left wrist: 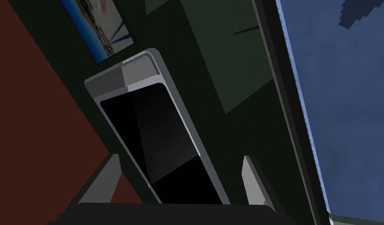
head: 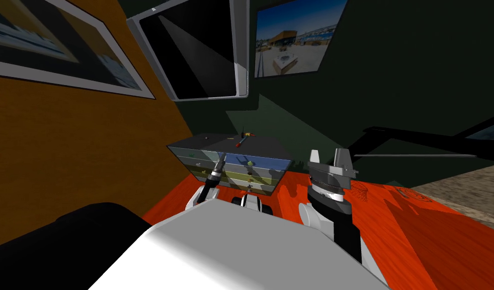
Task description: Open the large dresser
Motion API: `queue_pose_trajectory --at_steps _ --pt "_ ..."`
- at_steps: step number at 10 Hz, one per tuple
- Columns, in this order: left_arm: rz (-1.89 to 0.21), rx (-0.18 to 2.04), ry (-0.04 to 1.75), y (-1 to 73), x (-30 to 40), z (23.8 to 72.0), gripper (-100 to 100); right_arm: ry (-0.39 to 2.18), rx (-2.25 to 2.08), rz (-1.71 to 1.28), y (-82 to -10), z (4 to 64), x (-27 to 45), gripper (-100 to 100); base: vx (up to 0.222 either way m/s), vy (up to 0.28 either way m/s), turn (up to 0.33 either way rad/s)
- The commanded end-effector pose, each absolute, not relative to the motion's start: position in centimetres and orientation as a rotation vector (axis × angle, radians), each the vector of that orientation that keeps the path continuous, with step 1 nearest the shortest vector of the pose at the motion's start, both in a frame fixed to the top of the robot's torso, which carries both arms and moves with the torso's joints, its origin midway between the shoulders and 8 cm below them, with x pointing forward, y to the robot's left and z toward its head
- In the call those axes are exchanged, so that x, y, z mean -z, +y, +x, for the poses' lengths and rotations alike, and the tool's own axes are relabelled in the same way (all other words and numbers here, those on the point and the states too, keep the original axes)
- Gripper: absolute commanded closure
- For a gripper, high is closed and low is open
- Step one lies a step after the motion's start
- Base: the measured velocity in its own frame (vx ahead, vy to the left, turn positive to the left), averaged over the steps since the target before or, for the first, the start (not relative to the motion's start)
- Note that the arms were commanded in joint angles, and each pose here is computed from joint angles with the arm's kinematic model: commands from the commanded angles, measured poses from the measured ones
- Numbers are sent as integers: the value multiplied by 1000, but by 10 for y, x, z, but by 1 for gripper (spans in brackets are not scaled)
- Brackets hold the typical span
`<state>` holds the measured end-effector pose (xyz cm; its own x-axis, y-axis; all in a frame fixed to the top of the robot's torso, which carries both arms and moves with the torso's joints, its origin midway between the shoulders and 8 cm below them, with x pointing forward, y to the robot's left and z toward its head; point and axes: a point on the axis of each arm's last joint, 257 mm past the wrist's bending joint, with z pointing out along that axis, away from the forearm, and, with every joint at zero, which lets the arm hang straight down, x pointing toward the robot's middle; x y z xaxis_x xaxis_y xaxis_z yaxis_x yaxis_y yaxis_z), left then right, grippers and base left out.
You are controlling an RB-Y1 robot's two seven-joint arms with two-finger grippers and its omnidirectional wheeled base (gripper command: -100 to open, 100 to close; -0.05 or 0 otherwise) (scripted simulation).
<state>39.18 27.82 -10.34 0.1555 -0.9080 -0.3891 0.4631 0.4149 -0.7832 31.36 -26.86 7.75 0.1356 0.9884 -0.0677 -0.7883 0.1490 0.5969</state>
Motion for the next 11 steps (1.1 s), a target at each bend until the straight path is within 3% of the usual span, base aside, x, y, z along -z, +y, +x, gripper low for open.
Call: queue_pose_trajectory --at_steps 1,11 --pt "-584 1048 1005 278 123 399 -100 511 -1359 478 -269 314 -78 0 4 -66 -11" --pt "-678 1004 1143 280 208 419 -100 511 -1359 478 -269 314 -78 0 3 -73 -11"
